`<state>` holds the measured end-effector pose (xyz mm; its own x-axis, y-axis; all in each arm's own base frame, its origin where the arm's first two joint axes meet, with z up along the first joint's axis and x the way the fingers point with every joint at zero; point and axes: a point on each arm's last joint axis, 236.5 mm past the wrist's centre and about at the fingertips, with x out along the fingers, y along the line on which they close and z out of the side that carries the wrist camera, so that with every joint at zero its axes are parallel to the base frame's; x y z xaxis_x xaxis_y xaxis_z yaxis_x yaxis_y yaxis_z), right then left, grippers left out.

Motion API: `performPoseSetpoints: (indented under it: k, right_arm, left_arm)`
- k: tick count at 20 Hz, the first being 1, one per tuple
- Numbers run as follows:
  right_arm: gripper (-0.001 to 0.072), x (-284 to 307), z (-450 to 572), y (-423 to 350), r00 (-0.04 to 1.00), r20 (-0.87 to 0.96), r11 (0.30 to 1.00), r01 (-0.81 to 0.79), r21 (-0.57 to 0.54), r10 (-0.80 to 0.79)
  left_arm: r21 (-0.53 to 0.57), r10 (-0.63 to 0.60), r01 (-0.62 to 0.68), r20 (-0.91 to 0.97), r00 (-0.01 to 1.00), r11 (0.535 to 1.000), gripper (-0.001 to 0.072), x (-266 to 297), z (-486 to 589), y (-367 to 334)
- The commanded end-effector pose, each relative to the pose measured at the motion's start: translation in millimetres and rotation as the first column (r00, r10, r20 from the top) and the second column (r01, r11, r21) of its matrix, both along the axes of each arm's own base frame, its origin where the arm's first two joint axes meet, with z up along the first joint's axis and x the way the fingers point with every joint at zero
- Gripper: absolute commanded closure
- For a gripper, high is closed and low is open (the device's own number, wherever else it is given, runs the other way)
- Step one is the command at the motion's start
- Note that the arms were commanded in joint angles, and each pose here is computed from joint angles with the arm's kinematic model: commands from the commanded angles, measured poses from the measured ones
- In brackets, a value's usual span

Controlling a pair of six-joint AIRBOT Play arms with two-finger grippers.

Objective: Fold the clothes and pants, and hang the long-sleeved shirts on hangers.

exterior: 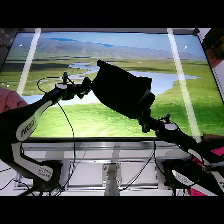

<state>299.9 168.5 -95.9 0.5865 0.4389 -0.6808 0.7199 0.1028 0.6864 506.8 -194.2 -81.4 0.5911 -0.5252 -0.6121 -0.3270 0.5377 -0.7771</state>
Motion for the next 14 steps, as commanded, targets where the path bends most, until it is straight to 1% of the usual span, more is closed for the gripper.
performPoseSetpoints:
  k: [1,3,5,6,8,10,11,14]
  right_arm:
    - [0.0697,6,20,13,0.993,0.078,0.996,-0.092,-0.012,0.093]
    - [0.0697,30,58,18,0.971,0.205,0.992,-0.119,-0.046,0.126]
    - [0.0697,61,108,17,0.929,0.346,0.990,-0.110,-0.091,0.135]
    - [0.0697,76,133,11,0.902,0.409,0.988,-0.097,-0.123,0.140]
    - [0.0697,107,177,-11,0.861,0.501,0.990,-0.024,-0.142,0.092]
    - [0.0697,128,209,-41,0.825,0.562,0.985,0.042,-0.169,0.062]
    - [0.0697,133,216,-50,0.816,0.574,0.982,0.040,-0.185,0.075]
    - [0.0696,132,207,-45,0.825,0.544,0.980,-0.053,-0.193,0.152]
  left_arm:
    - [0.043,0.004,-0.006,0.053,0.999,0.999,0.0618,7,9,5]
    - [0.066,0.010,-0.017,0.095,0.995,0.998,0.0619,10,23,3]
    - [0.077,0.019,-0.030,0.134,0.991,0.997,0.0619,11,37,-2]
    - [0.077,0.015,-0.027,0.146,0.989,0.997,0.0618,10,43,-7]
    - [0.075,0.023,-0.036,0.168,0.985,0.996,0.0616,11,53,-11]
    - [0.061,0.035,-0.045,0.166,0.985,0.997,0.0616,11,57,-11]
    - [0.056,0.032,-0.041,0.163,0.986,0.998,0.0616,11,58,-10]
    - [0.034,-0.008,0.003,0.139,0.990,0.999,0.0616,4,56,-15]
